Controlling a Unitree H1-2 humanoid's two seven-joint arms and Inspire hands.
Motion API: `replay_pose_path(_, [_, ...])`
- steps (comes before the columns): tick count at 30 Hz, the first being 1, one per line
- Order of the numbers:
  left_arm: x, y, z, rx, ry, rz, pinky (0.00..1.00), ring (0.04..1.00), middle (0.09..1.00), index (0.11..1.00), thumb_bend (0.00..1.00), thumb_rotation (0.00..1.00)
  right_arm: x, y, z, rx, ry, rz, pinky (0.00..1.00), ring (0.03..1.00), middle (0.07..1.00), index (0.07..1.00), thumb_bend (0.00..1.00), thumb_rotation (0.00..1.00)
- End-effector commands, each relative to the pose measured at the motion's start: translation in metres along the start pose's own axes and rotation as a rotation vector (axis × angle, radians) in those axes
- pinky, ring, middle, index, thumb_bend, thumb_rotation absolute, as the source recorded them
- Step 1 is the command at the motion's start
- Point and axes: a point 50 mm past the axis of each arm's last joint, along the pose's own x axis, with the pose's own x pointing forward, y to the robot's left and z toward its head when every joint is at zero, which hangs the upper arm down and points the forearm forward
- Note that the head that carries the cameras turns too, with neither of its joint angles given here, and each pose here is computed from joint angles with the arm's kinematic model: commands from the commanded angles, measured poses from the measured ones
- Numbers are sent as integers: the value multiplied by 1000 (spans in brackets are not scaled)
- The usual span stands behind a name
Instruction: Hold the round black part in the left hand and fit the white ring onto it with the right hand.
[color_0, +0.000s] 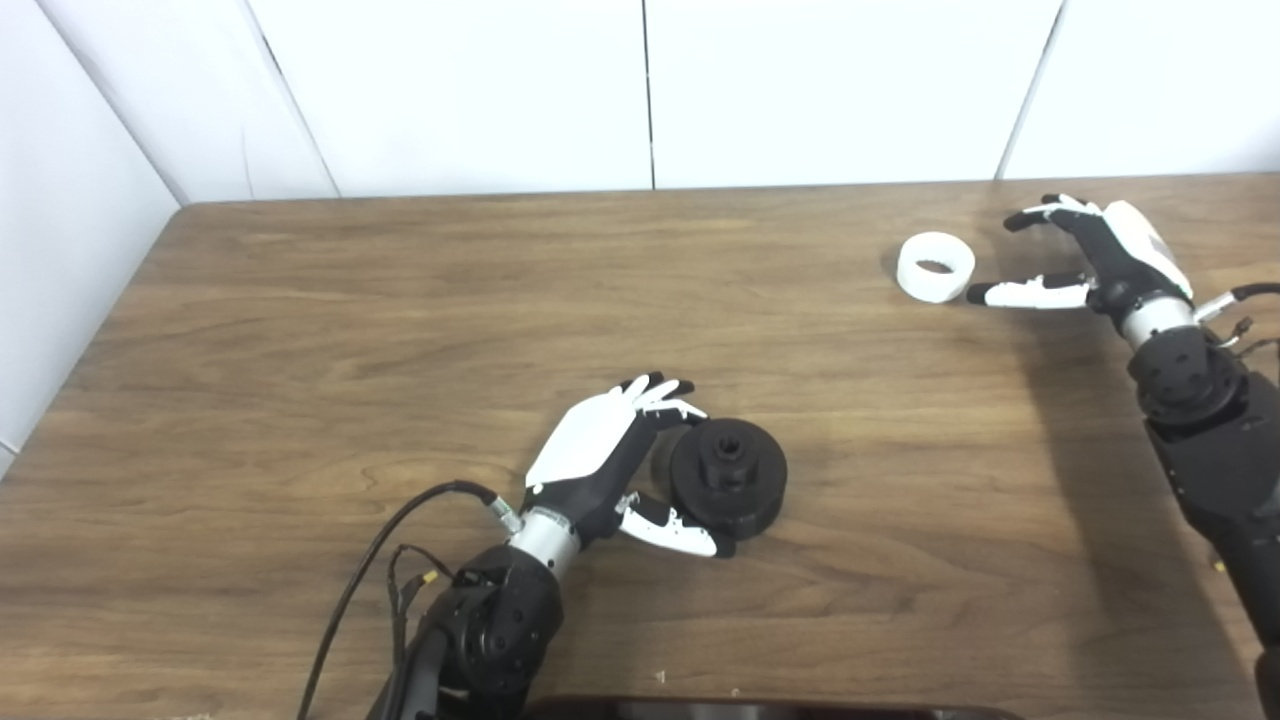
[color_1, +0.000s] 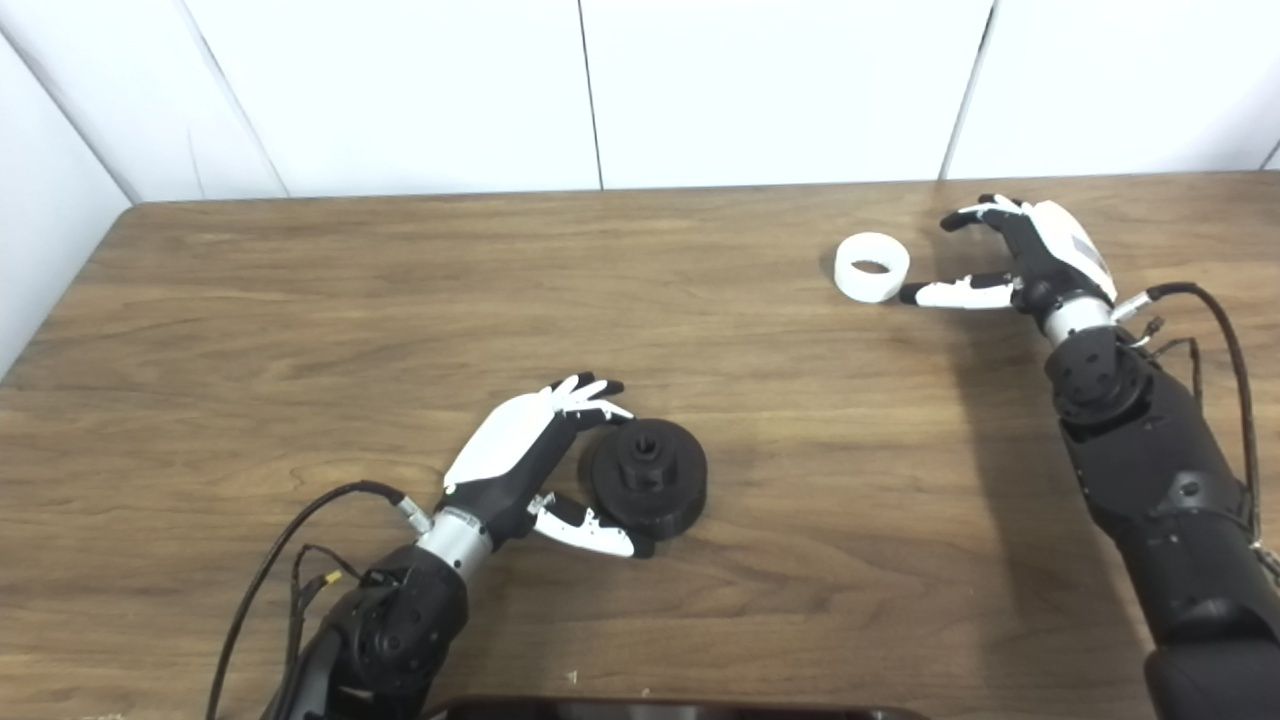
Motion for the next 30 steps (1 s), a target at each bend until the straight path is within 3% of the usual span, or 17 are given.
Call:
replay_pose_path(1, [-1,4,-8,27,29,2,1000,1000,941,635,845,225,20,-36,28,-8,-84,-65,1000,1000,956,765,919,367])
replay_pose_path(11, [2,4,-7,28,22,3,1000,1000,939,639,844,239,27,-36,41,-42,-108,-4,1000,1000,963,767,979,403])
replay_pose_path(30, [4,2,-9,34,25,8,1000,1000,938,635,853,250,29,-21,59,-93,-141,52,1000,1000,960,773,996,435])
